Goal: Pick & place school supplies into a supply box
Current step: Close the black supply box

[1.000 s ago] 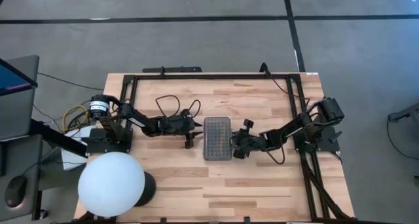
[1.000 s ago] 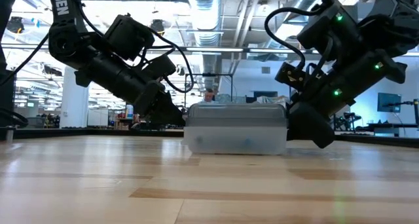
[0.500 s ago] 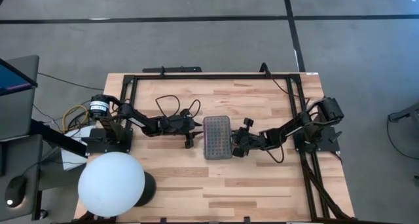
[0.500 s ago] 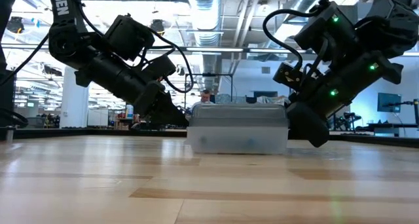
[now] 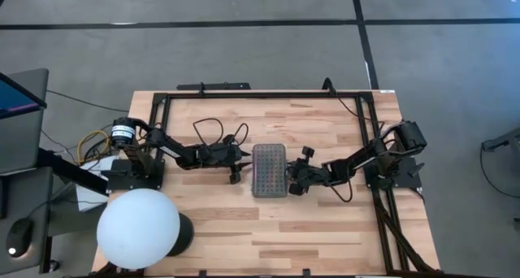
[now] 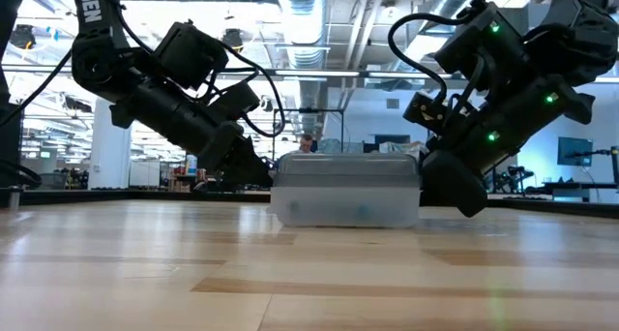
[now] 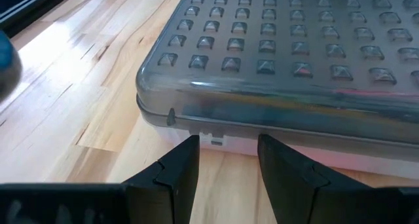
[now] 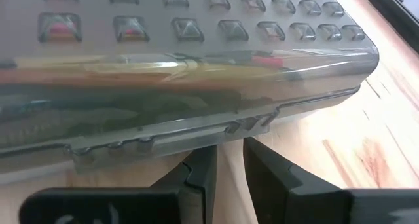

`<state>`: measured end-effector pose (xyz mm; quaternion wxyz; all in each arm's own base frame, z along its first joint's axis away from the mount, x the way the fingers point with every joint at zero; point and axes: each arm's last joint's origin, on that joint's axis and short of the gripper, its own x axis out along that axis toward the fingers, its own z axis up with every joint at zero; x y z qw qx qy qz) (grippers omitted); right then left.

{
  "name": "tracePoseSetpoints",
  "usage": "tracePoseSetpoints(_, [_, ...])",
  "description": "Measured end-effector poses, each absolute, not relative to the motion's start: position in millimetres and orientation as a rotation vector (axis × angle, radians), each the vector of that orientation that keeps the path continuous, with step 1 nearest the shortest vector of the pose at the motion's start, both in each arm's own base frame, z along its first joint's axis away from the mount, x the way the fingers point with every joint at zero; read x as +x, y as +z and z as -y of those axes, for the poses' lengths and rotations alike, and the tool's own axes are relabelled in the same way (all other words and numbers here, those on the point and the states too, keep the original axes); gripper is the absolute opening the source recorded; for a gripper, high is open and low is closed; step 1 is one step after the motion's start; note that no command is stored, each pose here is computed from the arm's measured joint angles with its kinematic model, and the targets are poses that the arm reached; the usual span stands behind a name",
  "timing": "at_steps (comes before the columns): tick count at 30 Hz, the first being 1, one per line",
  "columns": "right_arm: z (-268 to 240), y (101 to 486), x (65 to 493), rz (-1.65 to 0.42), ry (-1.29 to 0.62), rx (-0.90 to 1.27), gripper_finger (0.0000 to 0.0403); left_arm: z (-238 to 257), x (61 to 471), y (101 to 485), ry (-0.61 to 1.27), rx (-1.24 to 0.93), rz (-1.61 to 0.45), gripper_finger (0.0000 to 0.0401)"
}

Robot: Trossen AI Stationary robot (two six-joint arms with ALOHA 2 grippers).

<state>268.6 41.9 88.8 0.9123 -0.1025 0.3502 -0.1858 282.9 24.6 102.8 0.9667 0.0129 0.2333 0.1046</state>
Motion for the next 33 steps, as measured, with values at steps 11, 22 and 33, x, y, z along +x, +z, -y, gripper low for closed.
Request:
tracePoseSetpoints(11, [-41.9,88.6,268.3,-0.726,-0.382,-0.212,0.0071,-24.6,282.9,102.6,0.211,0.031,-0.474,0.0153])
tracePoseSetpoints(22, [-41.7,87.4,267.1,-0.742,-0.384,-0.212,0.0071,-25.1,282.5,102.3,0.228,0.040,-0.479,0.0153])
tracePoseSetpoints(33, [-41.5,86.4,266.0,-0.754,-0.389,-0.208,0.0071,-20.0,276.2,116.7,0.202,0.054,-0.516,0.0153])
